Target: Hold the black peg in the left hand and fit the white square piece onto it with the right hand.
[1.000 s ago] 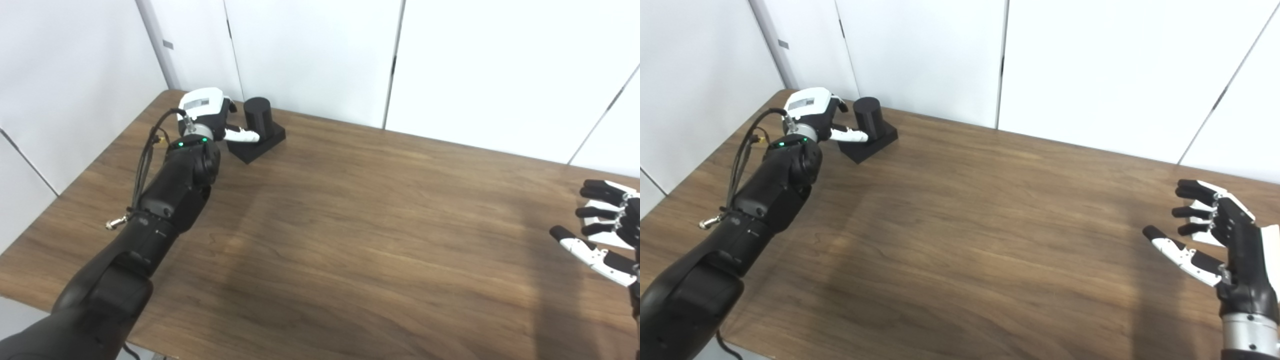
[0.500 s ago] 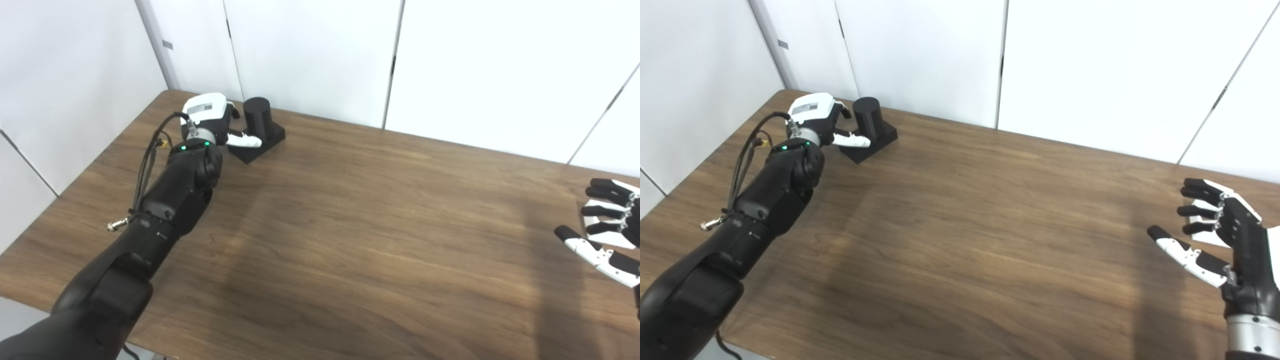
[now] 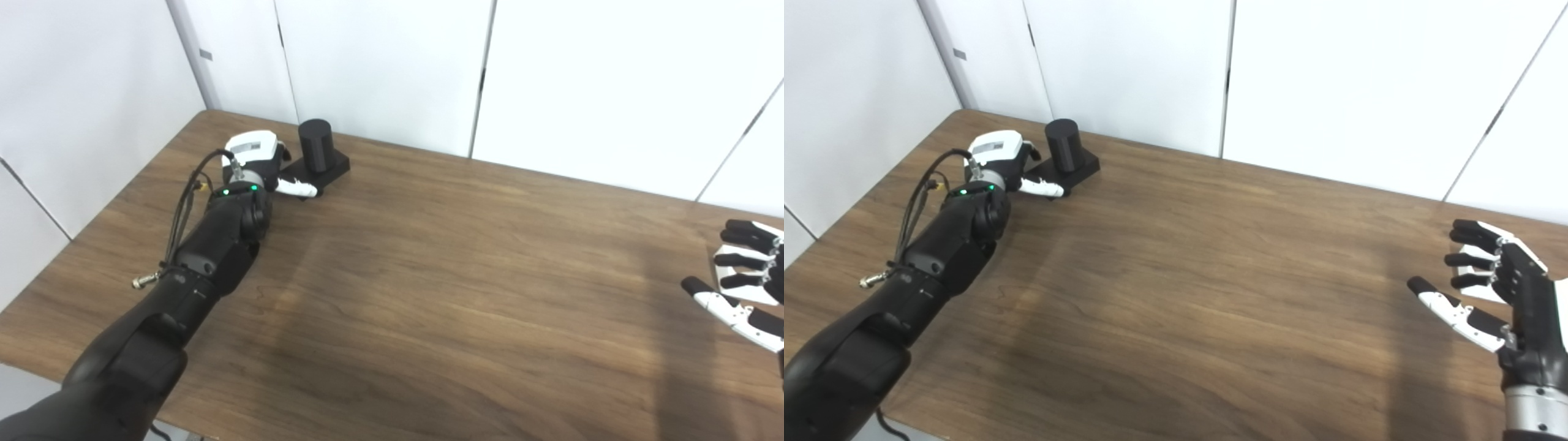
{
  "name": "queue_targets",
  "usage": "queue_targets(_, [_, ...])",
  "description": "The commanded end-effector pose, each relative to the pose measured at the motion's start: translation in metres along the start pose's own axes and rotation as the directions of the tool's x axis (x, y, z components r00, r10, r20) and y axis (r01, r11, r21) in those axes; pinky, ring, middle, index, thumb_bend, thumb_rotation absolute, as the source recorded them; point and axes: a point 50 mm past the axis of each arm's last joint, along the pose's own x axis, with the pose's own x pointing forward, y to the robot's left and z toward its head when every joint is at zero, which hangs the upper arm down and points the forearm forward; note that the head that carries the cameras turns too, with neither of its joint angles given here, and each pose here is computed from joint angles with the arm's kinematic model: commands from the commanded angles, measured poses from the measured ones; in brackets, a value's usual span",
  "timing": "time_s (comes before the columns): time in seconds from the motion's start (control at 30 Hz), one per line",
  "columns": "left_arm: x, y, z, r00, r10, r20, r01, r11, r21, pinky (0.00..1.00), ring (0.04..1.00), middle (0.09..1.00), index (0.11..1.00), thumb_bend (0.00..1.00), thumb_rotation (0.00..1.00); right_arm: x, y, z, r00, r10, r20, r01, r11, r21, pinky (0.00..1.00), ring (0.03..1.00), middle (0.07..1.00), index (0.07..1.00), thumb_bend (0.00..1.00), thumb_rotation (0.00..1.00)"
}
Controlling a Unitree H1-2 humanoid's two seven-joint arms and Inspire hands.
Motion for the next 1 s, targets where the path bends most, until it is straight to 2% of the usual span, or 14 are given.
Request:
queue_targets(0.0, [0.007,0.030,-0.001,0.996,0.088,0.004,-0.088,0.996,0.008,0.85,0.971,0.948,0.784,0.90,0.58,0.005,-0.008,0.016,0.996,-0.031,0.080,0.031,1.000,0.001,0.47,0.614,0.718,0.711,0.55,0.00])
queue_targets(0.47, [0.012,0.025,0.002,0.998,0.069,0.004,-0.069,0.997,0.025,0.85,0.974,0.939,0.772,0.89,0.56,0.005,-0.008,0.019,0.997,-0.030,0.071,0.029,0.999,0.015,0.48,0.621,0.722,0.719,0.54,0.00])
queue_targets(0.73, [0.015,0.024,-0.001,0.998,0.053,0.026,-0.054,0.998,0.031,0.84,0.968,0.931,0.764,0.84,0.45,0.004,-0.010,0.021,0.997,-0.028,0.076,0.028,1.000,0.004,0.47,0.609,0.718,0.712,0.53,0.00])
queue_targets(0.97, [0.021,0.038,-0.002,0.998,0.012,0.061,-0.017,0.996,0.084,0.83,0.958,0.920,0.730,0.81,0.37,0.004,-0.012,0.021,0.996,-0.033,0.081,0.032,0.999,0.002,0.46,0.603,0.709,0.706,0.54,0.00])
